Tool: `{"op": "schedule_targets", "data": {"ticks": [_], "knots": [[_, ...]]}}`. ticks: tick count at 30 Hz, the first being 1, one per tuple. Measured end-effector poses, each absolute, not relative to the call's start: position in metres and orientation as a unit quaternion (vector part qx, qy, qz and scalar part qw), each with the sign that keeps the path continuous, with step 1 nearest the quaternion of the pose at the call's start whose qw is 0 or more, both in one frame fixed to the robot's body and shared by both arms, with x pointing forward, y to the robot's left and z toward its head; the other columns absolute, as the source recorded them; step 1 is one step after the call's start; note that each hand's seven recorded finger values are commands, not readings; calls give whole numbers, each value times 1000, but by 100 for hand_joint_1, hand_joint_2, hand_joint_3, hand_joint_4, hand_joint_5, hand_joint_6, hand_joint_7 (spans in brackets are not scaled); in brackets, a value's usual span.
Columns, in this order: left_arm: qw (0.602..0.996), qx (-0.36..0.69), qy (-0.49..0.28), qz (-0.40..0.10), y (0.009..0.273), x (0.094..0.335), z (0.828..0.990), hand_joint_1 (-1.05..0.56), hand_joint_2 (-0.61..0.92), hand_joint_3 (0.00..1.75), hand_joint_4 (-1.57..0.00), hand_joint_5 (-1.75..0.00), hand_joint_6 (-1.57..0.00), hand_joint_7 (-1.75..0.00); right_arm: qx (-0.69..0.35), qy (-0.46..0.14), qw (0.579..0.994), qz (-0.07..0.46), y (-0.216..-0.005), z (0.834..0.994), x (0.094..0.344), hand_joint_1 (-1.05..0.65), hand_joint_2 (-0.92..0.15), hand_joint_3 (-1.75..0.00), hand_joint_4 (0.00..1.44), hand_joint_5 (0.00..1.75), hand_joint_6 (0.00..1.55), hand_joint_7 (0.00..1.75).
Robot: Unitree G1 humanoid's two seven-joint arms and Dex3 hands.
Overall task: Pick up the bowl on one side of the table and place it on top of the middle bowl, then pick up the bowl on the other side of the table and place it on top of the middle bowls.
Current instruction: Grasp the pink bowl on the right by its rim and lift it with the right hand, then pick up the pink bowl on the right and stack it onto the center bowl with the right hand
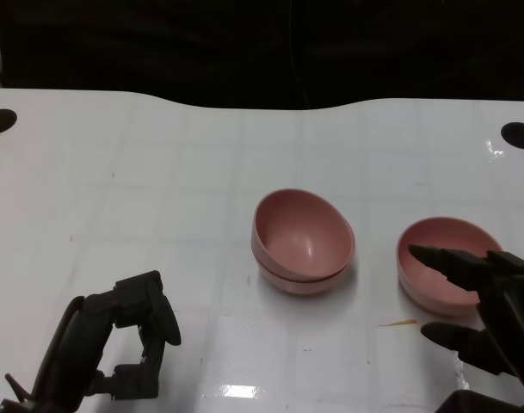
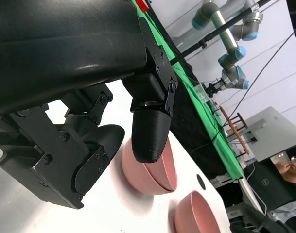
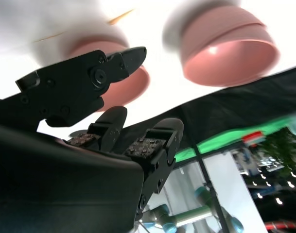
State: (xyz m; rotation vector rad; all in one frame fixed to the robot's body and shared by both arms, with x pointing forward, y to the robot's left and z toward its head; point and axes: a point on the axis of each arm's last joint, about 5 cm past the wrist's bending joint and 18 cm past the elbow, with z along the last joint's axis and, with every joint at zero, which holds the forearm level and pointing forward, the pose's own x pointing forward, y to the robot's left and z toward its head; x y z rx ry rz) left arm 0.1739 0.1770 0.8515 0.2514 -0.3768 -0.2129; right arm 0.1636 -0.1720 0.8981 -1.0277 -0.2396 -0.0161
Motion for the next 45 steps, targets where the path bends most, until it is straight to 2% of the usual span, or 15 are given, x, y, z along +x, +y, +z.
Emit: {"op": "schedule_targets", "data": {"ticks": [9,18,22,25,27,28,29,30,31,32,33,35,43,44,45], "knots": [[970,125,-181,-105,177,174,851,3,32,156,-93,-175,-80,-164,-561,-56,826,2,-169,899,167,-48,-80,-1,35,28,43,0],[969,126,-185,-108,177,174,853,4,30,158,-92,-175,-80,-163,-603,-20,796,38,-164,889,193,-46,-83,-1,40,22,45,1],[968,126,-187,-109,176,175,855,4,30,158,-93,-175,-81,-164,-619,-5,783,60,-162,877,205,-44,-86,-1,51,18,54,3],[968,128,-187,-110,176,175,855,4,30,158,-93,-175,-81,-165,-627,4,775,77,-161,867,211,-36,-88,0,75,15,70,5],[967,129,-187,-111,175,175,855,4,30,159,-94,-175,-81,-165,-626,5,776,80,-160,863,214,-29,-88,0,92,18,84,8],[967,130,-187,-111,175,175,855,3,30,159,-94,-175,-81,-165,-625,-2,776,79,-160,861,216,-23,-86,0,101,33,98,8],[967,130,-187,-111,175,175,855,3,30,159,-95,-175,-81,-165,-623,-13,779,78,-159,860,218,-18,-86,0,100,66,111,7],[967,130,-187,-112,175,175,855,3,30,159,-95,-175,-81,-166,-620,-25,780,75,-159,859,220,-16,-85,0,98,80,117,6],[967,131,-186,-112,175,175,855,3,30,159,-95,-175,-81,-166,-617,-34,783,74,-160,857,221,-12,-88,-2,90,125,119,36],[967,132,-186,-112,175,175,855,4,30,159,-95,-175,-81,-166,-615,-47,784,71,-160,856,222,-10,-90,-3,90,154,97,102],[967,132,-186,-113,175,175,855,4,30,159,-95,-175,-81,-166,-616,-58,783,66,-161,856,224,-10,-90,-3,90,164,88,129],[967,133,-186,-113,175,175,855,4,29,159,-94,-175,-80,-165,-616,-79,782,57,-162,855,226,-8,-90,-3,90,172,76,160],[965,141,-185,-117,175,176,855,6,28,160,-94,-175,-80,-164,-572,-173,801,21,-158,856,225,-4,-90,-8,95,175,75,168],[965,141,-185,-118,175,176,855,6,28,160,-94,-175,-80,-164,-568,-187,801,16,-157,859,225,-4,-75,-37,95,175,76,167],[965,141,-185,-118,175,176,855,6,27,160,-94,-175,-81,-164,-564,-201,801,13,-156,862,226,-4,-50,-85,95,175,77,167]]}}
